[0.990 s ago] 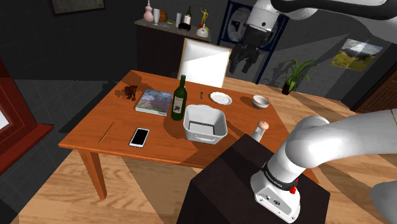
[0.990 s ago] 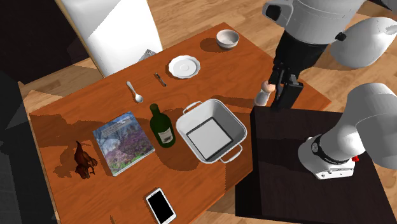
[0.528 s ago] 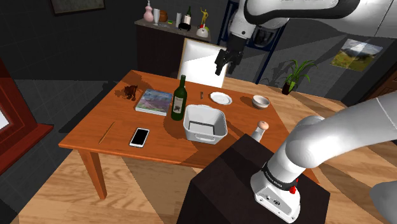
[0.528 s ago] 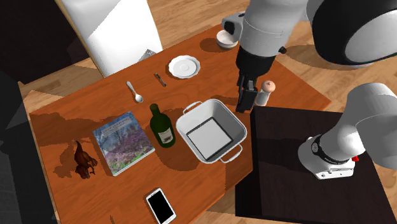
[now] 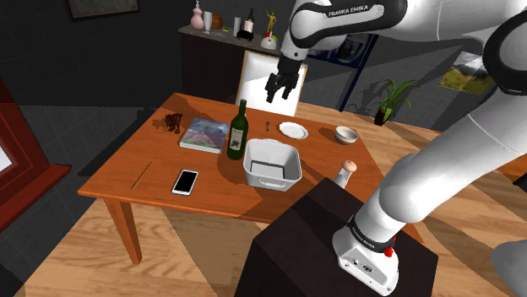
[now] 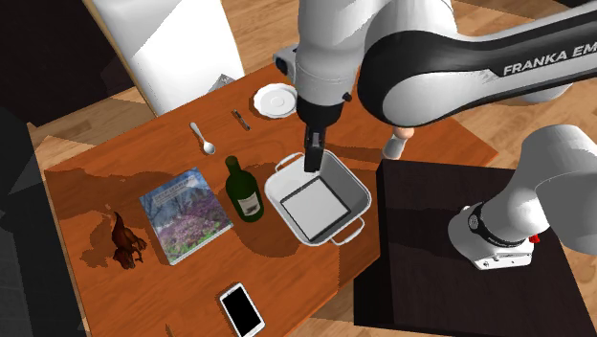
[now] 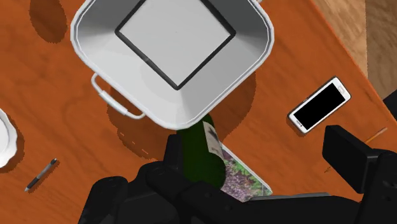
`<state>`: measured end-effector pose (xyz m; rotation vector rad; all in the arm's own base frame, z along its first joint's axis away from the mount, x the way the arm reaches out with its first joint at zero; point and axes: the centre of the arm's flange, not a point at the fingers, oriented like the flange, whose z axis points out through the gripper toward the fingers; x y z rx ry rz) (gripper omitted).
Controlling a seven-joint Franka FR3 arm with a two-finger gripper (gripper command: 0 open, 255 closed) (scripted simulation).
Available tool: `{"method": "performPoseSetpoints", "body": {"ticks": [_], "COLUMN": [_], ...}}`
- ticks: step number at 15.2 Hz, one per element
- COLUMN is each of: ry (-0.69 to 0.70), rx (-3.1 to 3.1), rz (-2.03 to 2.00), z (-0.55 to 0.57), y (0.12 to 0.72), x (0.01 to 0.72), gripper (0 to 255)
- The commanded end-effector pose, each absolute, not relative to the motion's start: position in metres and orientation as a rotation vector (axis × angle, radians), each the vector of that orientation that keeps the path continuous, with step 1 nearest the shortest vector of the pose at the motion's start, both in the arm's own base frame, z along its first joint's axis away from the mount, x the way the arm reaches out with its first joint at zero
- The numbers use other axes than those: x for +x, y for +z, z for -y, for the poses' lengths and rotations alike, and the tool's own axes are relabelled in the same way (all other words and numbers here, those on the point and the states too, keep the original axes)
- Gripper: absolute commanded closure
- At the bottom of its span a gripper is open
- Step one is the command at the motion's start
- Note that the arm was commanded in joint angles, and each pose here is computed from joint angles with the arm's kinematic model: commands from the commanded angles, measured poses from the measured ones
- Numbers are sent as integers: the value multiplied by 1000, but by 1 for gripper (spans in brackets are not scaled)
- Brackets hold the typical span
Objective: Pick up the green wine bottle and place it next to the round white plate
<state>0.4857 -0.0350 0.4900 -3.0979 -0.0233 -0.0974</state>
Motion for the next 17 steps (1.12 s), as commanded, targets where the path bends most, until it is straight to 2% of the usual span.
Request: {"method": "performPoseSetpoints", "body": {"ticks": [1, 14, 17], "ry": [-109, -173, -173], "rx": [-3107, -3158, -3158], "rz": [53, 239, 239], "z": [37, 45, 45], "y": [478, 402, 386], "x": [509, 654, 656], "gripper": [0, 0, 0]}}
